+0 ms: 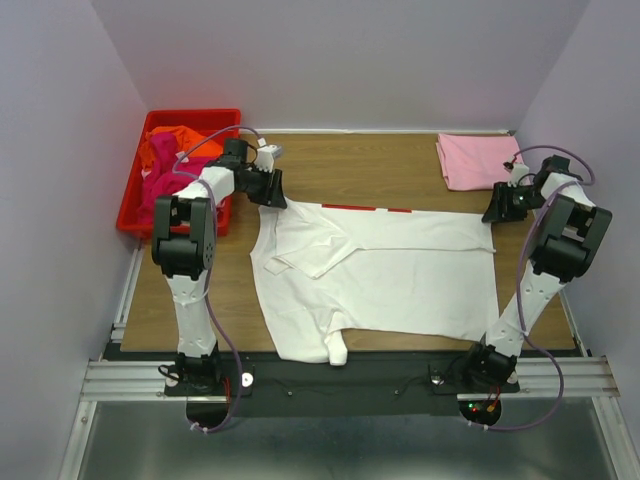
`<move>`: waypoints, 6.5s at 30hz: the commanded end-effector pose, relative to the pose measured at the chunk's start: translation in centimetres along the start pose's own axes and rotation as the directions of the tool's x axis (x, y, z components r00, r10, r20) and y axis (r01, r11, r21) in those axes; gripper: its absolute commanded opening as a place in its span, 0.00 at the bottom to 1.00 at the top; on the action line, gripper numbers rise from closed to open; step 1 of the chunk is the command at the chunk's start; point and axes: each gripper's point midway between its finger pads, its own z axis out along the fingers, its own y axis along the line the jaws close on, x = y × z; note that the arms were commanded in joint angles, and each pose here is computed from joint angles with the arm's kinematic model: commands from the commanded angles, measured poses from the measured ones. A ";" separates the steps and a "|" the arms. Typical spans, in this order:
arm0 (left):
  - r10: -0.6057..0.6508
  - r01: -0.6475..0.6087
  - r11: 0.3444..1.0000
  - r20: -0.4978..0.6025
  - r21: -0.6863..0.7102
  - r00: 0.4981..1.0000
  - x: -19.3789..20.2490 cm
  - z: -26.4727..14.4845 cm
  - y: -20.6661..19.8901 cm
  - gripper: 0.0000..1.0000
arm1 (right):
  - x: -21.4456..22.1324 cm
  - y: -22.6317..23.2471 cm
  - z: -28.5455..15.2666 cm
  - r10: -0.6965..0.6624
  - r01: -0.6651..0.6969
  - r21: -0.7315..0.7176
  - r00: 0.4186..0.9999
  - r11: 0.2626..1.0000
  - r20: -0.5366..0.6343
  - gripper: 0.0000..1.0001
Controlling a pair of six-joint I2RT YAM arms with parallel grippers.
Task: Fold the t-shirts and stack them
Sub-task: Fold the tshirt
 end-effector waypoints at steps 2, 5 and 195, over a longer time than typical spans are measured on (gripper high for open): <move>0.014 -0.018 0.999 0.070 0.048 0.997 -2.3 0.0 -0.4 0.52 | -0.1 -0.2 0.6 0.024 -0.024 -0.023 1.000 0.999 0.005 0.43; 0.018 -0.024 0.997 0.089 0.069 0.996 -2.8 -0.1 -0.9 0.37 | -0.3 -0.6 0.5 0.026 -0.025 -0.010 1.000 1.000 0.011 0.31; 0.433 -0.412 0.888 -0.068 0.204 0.899 1.2 1.6 -21.7 0.37 | -0.6 5.1 -5.0 -0.259 0.262 0.195 0.965 0.945 -0.041 0.65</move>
